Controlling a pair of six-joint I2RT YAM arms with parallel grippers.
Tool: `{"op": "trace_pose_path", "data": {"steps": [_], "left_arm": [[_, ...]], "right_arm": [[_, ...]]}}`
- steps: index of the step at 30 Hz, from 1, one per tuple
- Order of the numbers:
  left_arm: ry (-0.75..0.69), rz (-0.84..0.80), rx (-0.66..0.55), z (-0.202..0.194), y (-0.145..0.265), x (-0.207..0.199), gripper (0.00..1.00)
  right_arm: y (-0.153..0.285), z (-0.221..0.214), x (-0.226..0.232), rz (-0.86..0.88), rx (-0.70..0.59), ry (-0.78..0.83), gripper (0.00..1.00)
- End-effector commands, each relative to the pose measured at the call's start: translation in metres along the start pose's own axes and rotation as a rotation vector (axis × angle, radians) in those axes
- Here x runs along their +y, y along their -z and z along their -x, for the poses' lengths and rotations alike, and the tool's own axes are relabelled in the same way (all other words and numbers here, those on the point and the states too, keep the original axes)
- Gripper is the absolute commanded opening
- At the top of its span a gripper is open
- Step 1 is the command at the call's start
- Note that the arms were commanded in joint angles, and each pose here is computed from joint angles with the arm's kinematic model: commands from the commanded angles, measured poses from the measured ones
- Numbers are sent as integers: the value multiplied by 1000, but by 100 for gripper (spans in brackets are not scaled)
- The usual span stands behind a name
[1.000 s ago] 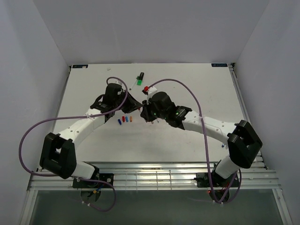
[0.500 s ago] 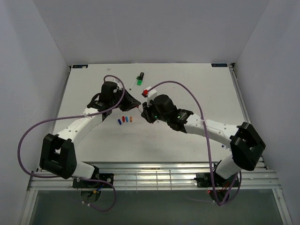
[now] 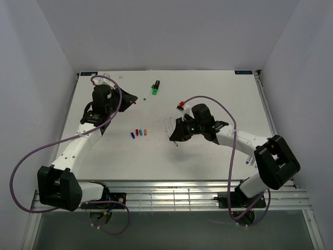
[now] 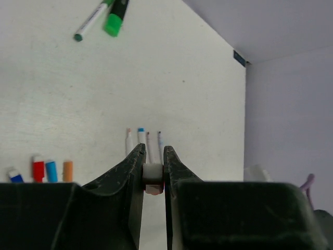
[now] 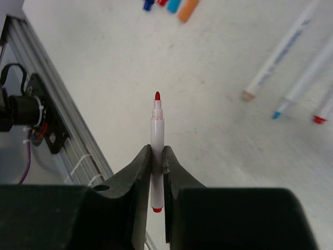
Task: Open the pen caps
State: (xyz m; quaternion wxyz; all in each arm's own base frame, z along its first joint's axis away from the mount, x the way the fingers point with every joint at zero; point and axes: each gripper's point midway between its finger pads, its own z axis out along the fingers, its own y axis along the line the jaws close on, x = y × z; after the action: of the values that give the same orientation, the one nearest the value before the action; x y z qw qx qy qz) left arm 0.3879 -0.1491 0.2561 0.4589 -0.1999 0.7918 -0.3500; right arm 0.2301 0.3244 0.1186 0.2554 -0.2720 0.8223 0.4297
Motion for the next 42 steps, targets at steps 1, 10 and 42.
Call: {"op": "trace_pose_path", "data": {"steps": [1, 10, 42], "left_arm": [[-35, 195, 41, -18, 15, 46, 0], [-41, 451, 130, -68, 25, 134, 0], [2, 686, 292, -124, -10, 220, 26]], "right_arm": [[26, 50, -31, -112, -125, -34, 8], [63, 53, -148, -562, -104, -19, 8], [22, 28, -210, -605, -15, -50, 8]]}}
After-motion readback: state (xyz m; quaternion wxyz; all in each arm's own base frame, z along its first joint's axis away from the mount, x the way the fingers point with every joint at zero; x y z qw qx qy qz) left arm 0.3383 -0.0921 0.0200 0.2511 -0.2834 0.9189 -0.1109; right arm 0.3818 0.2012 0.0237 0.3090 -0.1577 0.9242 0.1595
